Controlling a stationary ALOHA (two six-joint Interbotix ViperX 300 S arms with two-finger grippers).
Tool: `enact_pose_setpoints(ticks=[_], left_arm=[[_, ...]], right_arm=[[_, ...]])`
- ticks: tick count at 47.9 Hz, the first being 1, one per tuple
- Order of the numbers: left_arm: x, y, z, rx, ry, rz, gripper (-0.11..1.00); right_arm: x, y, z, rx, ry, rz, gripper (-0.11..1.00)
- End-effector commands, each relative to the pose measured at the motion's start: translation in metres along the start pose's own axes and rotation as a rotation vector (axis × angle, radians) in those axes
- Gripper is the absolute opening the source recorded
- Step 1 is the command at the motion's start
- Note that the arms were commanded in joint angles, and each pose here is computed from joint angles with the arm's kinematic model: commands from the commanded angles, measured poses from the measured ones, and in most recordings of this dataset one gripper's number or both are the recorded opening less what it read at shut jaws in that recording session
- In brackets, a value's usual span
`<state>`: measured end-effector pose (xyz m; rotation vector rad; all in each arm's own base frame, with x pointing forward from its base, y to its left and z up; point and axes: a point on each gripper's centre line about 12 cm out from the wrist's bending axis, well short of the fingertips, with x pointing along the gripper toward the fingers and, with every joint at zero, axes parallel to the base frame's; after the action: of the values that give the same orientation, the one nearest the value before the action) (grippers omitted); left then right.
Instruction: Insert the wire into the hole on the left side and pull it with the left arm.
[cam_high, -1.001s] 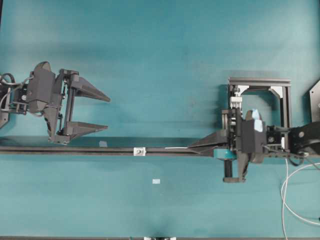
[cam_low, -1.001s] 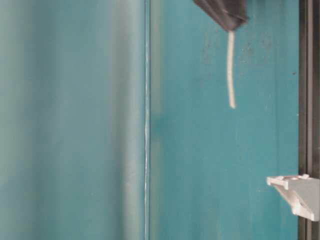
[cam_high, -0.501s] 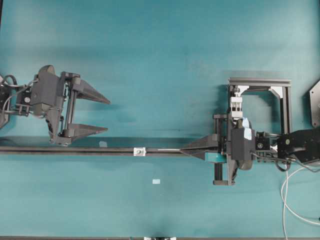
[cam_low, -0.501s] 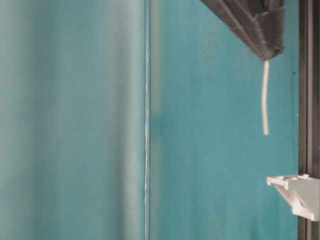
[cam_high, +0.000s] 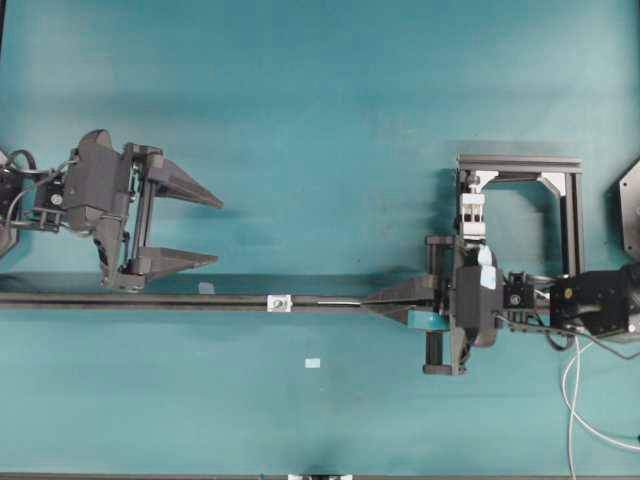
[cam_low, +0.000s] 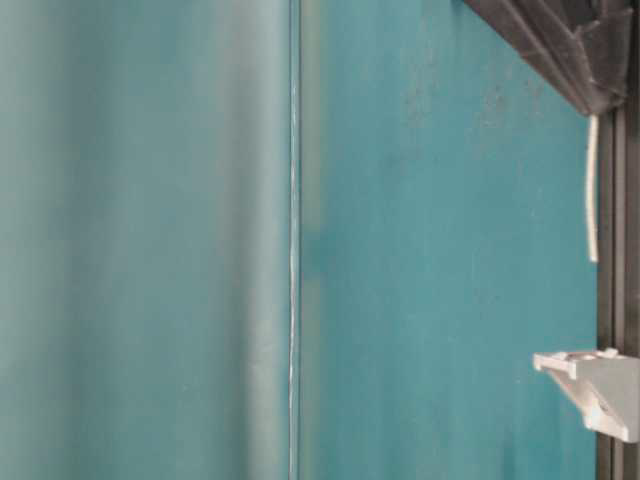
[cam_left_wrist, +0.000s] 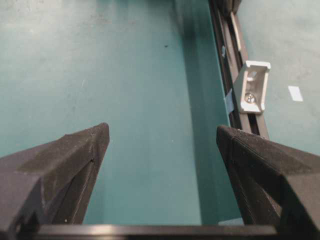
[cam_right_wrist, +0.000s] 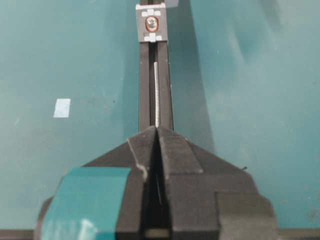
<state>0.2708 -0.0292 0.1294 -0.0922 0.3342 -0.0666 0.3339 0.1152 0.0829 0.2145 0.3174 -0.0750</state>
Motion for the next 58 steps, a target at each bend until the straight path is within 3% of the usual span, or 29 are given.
enact_pose_setpoints(ticks=[1, 40, 58], left_arm=[[0.003, -0.002, 0.008, -0.004, -0.032, -0.004, 0.76], [0.004, -0.006, 0.006, -0.032, -0.022, -0.018, 0.76], [0.022, -0.024, -0.003, -0.024, 0.022, -0.072, 0.76]], right_arm=[[0.001, 0.005, 0.007, 0.015, -0.027, 0.006, 0.05], [0.010, 0.006, 0.004, 0.005, -0.070, -0.003, 0.05], [0.014, 0.008, 0.004, 0.004, -0.071, -0.002, 0.05]])
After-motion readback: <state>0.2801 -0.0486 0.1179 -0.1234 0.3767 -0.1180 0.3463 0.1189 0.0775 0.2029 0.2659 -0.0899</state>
